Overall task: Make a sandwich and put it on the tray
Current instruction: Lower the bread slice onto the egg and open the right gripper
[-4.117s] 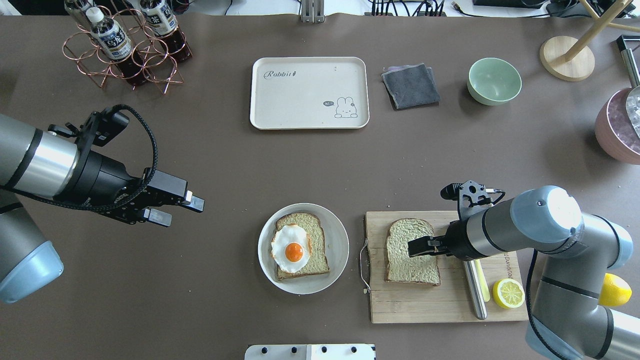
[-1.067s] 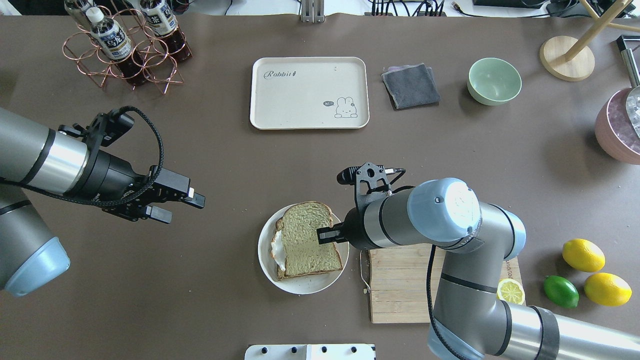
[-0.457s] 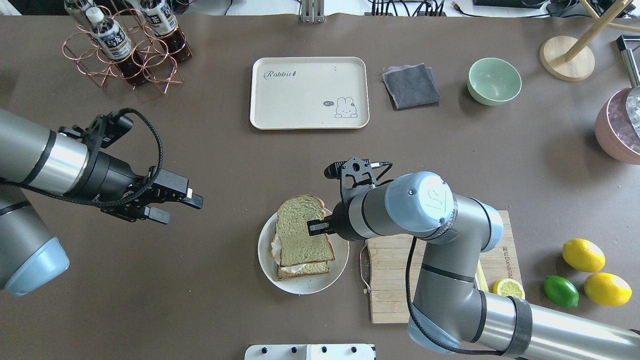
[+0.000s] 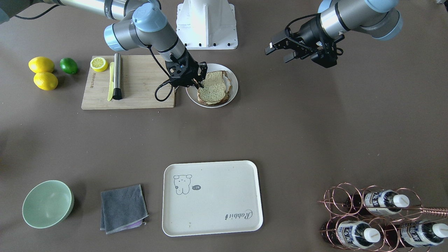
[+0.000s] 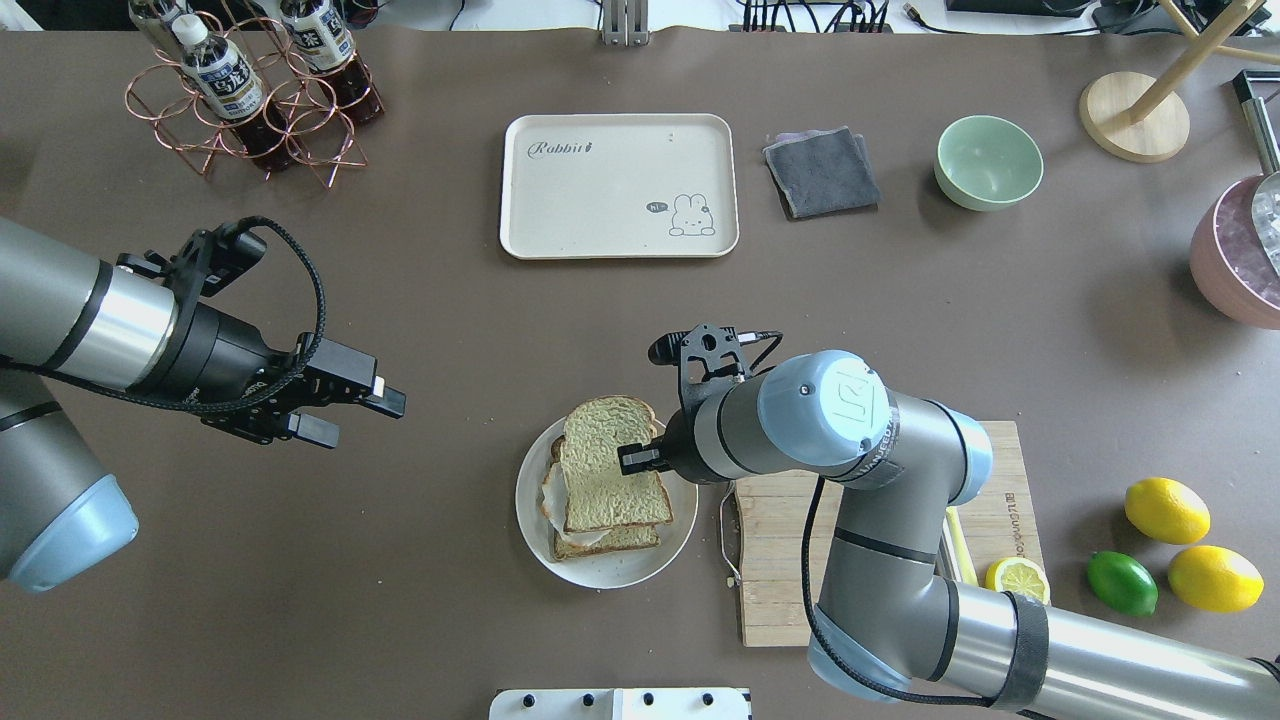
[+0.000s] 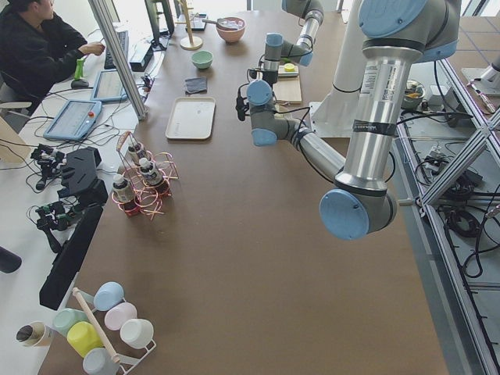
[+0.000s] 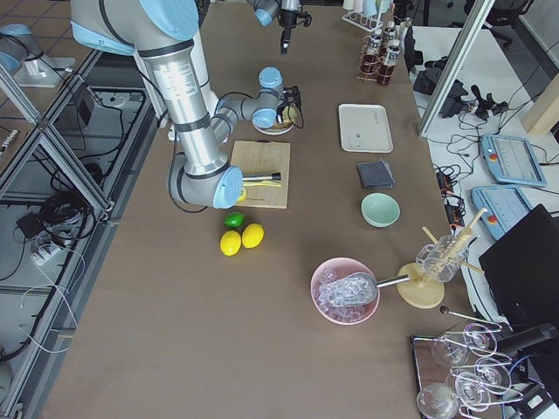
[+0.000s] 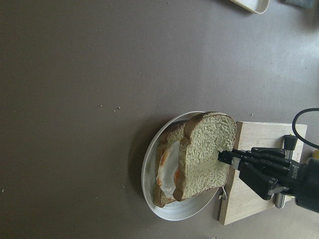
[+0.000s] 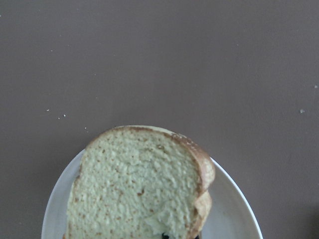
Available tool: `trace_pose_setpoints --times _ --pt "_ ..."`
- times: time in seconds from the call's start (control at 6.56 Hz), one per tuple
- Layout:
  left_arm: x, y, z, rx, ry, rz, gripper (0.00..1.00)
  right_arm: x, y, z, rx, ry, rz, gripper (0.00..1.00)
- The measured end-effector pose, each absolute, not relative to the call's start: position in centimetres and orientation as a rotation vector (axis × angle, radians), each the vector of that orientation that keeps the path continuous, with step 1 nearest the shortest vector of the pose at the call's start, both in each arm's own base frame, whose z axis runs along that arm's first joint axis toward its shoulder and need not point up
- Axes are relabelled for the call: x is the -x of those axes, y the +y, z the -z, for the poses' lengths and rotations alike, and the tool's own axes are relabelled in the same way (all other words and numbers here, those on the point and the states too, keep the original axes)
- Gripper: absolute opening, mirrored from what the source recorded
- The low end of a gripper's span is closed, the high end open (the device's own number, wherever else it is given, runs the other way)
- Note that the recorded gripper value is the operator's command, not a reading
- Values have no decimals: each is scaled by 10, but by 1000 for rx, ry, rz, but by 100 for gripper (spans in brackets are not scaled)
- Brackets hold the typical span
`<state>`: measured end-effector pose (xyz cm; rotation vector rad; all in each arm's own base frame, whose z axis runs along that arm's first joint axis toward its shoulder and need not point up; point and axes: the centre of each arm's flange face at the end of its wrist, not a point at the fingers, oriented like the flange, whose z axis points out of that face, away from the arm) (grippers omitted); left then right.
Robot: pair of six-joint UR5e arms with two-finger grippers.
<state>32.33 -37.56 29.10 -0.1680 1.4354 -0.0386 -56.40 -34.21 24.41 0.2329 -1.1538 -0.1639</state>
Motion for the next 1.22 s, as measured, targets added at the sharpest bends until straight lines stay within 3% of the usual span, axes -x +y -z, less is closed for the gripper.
trace_pose_setpoints --times 0.46,0.61,0.76,1.22 --pt "-325 -377 -293 170 1433 41 98 568 -336 -238 -234 -1164 170 0" --pt "-325 -377 -293 170 1432 41 98 570 -335 -237 -235 -1164 172 54" --pt "-325 -377 -293 169 1431 43 98 571 -333 -236 -233 -1165 172 99" --pt "-325 -378 -294 160 1430 53 98 570 -330 -231 -227 -1176 165 99"
